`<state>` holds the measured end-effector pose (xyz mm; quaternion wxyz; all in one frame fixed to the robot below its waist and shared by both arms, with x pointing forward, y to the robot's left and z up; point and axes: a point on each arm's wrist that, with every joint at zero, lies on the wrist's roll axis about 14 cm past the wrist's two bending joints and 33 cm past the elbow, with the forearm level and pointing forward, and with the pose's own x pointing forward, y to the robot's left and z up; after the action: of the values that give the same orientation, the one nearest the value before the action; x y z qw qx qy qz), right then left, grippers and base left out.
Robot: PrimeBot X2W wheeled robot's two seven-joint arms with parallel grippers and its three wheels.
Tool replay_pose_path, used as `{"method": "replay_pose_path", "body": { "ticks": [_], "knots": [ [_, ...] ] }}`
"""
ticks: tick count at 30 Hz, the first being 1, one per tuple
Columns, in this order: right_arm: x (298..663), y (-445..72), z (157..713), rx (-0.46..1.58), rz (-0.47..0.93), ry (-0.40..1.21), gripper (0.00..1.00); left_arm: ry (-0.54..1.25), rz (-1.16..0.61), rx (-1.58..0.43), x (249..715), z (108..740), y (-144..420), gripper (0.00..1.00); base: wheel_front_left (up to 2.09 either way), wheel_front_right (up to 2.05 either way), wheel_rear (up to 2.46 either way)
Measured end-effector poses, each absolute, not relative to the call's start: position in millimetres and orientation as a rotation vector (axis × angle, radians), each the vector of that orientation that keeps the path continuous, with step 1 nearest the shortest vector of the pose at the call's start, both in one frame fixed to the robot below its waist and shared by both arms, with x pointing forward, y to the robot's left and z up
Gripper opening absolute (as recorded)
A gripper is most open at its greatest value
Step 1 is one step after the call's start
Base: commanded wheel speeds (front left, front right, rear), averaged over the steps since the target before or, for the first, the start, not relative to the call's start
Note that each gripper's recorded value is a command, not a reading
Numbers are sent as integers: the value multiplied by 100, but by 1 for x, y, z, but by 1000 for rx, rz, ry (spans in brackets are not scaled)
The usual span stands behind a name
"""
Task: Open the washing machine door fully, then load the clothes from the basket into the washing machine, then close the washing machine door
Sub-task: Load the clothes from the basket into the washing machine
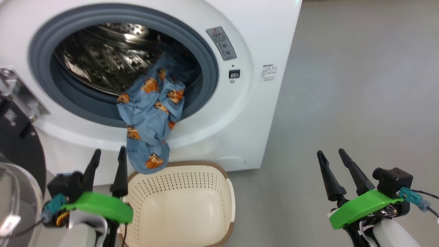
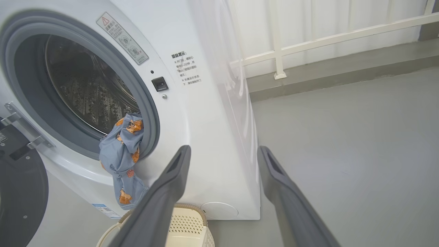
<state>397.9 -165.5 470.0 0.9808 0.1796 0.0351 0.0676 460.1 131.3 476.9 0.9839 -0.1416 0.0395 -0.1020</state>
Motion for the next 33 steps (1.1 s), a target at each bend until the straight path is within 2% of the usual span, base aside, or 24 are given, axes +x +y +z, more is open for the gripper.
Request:
{"method": "replay_pose_path", "body": {
  "ticks": [15, 33],
  "knots": [
    [387, -163, 510, 347, 195, -30, 100, 30, -73, -312, 386, 478, 170, 100, 0, 0, 0],
    [383, -170, 505, 294, 185, -20, 100, 15, -66, -307, 381, 480, 167, 100, 0, 0, 0]
  ]
}}
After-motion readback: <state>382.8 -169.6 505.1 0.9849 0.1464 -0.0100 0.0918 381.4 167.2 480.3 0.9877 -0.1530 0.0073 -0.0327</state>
